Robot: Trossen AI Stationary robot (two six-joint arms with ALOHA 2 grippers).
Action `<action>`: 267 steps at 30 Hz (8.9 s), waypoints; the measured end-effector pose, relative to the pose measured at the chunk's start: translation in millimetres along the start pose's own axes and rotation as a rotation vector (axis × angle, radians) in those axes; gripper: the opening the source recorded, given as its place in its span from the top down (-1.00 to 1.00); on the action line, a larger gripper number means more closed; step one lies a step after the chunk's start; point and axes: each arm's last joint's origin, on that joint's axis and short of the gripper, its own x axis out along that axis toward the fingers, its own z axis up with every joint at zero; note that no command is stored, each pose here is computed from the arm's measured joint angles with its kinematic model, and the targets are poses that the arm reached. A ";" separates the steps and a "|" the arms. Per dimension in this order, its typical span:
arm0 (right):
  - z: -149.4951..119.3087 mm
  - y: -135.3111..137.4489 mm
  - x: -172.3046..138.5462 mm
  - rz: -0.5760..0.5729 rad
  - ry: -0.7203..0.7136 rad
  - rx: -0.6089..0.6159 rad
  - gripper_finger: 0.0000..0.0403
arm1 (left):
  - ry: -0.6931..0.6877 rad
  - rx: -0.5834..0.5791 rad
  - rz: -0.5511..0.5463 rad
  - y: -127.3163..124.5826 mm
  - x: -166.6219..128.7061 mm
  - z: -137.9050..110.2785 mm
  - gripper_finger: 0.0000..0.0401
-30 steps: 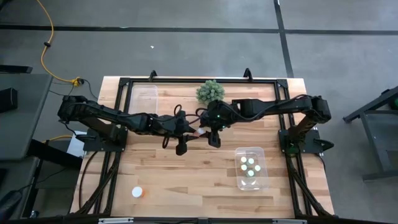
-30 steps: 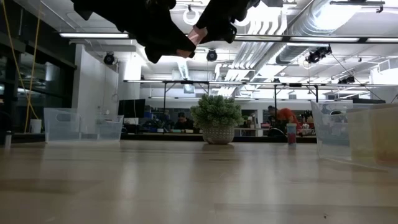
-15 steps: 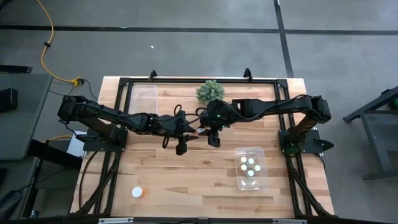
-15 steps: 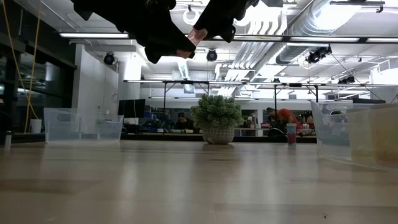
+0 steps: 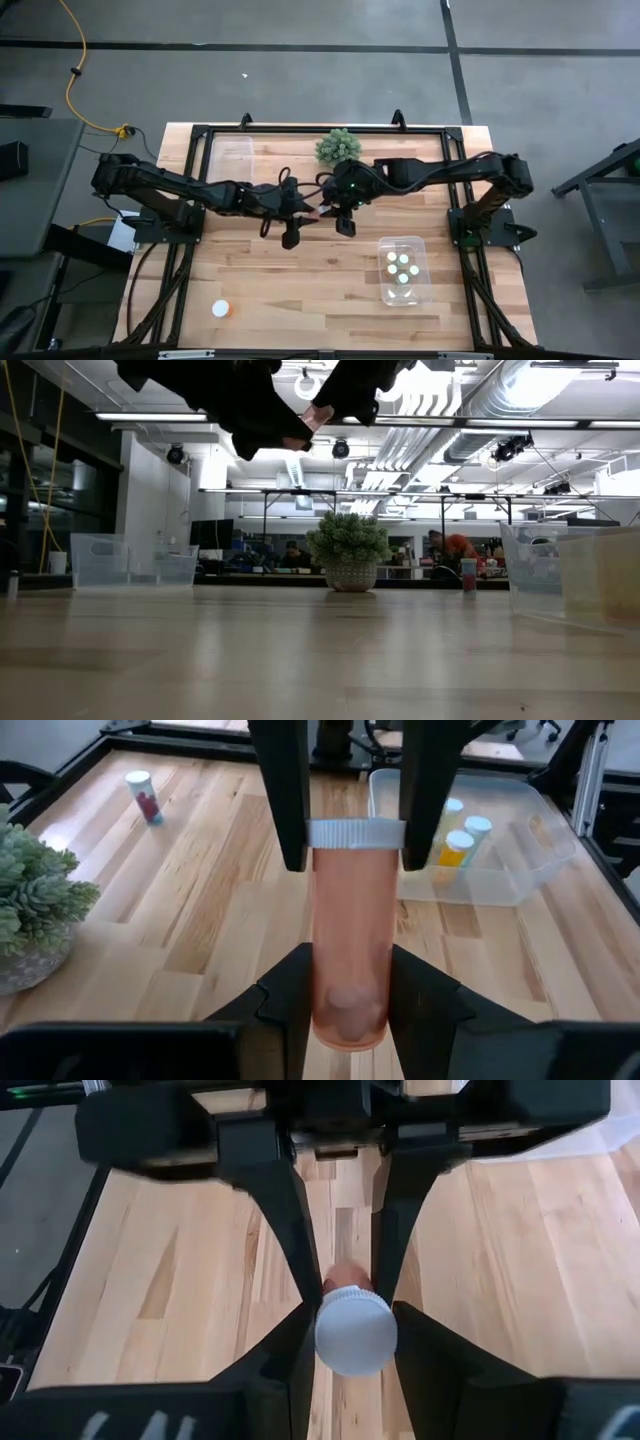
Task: Pick and place medicine bottles into bin by pill shape (circle, oval)
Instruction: Put the pink tablet bottle into the right transparent bin, then put the blue capsule bottle into the left transparent bin
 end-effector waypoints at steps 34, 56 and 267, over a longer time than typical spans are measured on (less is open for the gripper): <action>-82.1 112.0 -69.6 0.145 0.570 0.324 0.51 | -0.133 -0.138 0.090 17.8 -92.8 29.3 -0.29; -162.5 195.3 -59.4 -0.224 0.731 0.522 0.51 | -0.156 -0.130 0.186 20.2 -89.2 30.3 -0.30; -209.6 -167.7 -51.9 -0.940 0.096 1.256 -0.11 | -0.512 -0.083 0.052 17.6 -78.8 17.3 -0.28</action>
